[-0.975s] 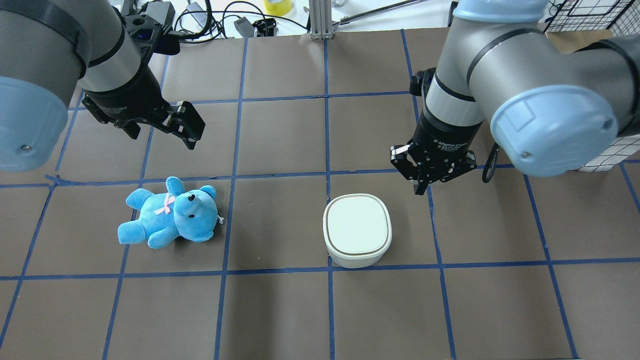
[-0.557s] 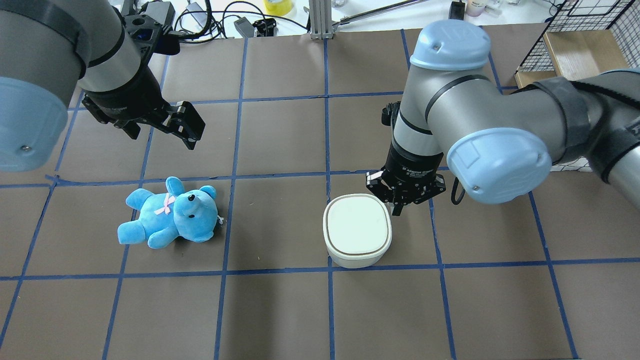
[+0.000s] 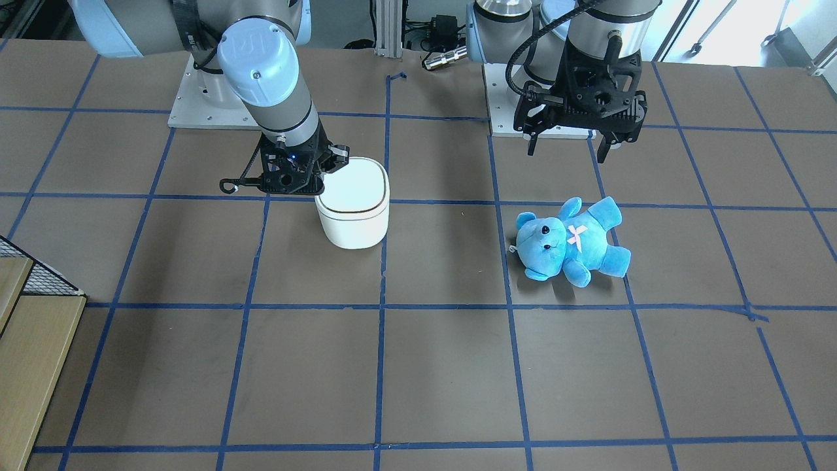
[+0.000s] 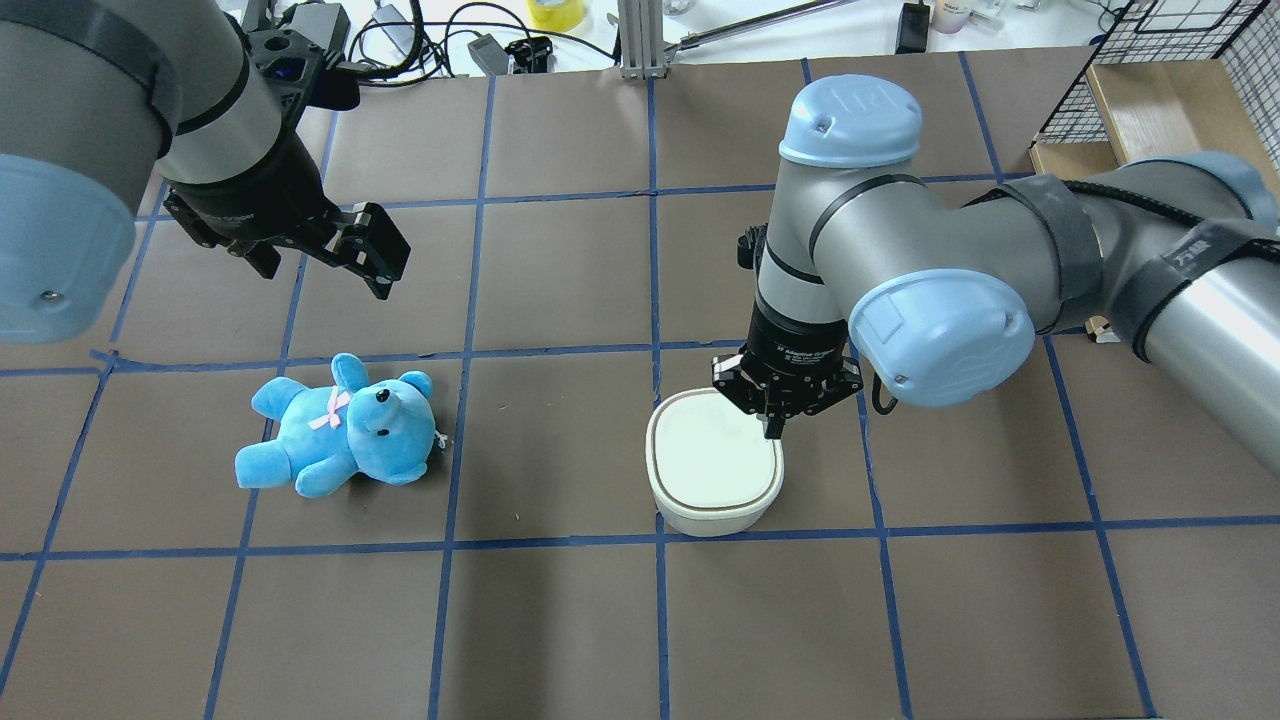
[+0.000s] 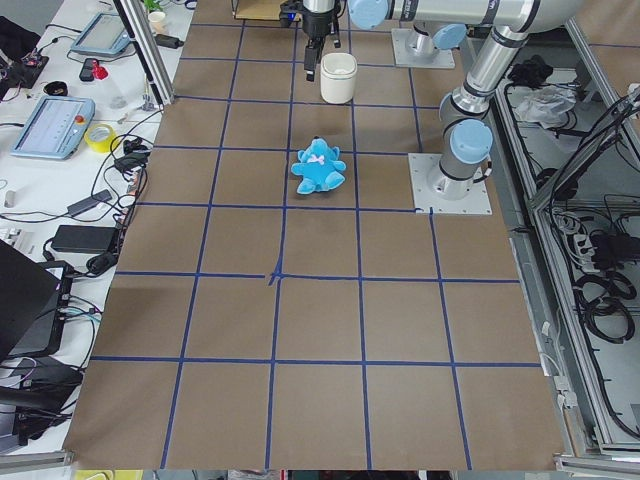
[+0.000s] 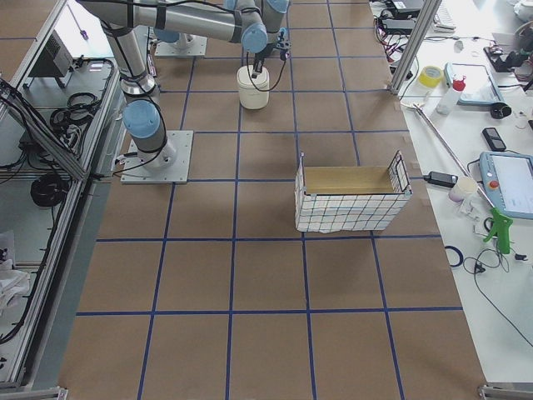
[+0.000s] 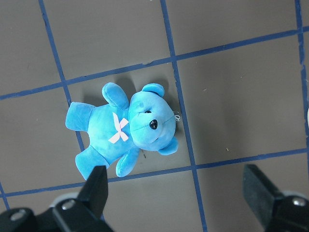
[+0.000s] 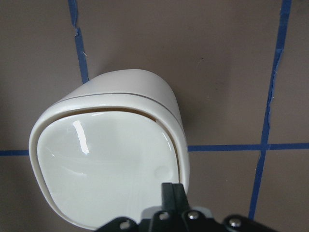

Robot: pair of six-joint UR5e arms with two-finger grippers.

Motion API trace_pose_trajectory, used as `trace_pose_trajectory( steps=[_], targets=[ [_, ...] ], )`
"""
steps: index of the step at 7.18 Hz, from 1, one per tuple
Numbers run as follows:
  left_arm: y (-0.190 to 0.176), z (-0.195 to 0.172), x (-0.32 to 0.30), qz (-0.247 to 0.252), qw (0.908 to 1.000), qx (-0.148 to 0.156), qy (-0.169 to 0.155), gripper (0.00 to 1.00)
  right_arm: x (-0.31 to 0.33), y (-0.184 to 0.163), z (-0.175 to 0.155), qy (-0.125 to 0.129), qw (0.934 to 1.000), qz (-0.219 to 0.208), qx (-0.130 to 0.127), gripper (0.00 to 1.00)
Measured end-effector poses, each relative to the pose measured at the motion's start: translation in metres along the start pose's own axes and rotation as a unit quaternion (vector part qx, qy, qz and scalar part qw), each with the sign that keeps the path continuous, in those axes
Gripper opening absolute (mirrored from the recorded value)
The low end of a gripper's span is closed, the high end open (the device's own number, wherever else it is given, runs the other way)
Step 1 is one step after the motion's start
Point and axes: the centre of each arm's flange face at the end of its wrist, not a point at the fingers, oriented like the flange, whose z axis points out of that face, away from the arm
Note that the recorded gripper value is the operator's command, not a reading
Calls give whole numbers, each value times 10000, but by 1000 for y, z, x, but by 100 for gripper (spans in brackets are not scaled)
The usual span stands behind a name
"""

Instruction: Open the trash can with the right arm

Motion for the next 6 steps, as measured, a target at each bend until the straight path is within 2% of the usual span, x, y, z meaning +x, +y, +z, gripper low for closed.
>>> trace_pose_trajectory(
  steps=[3, 6],
  targets=[
    [0, 0, 0, 0, 10000, -1, 0, 100, 1, -2, 17, 19, 10000, -16, -93, 0],
    [0, 0, 0, 0, 10000, -1, 0, 100, 0, -9, 25, 15, 10000, -28, -78, 0]
  ],
)
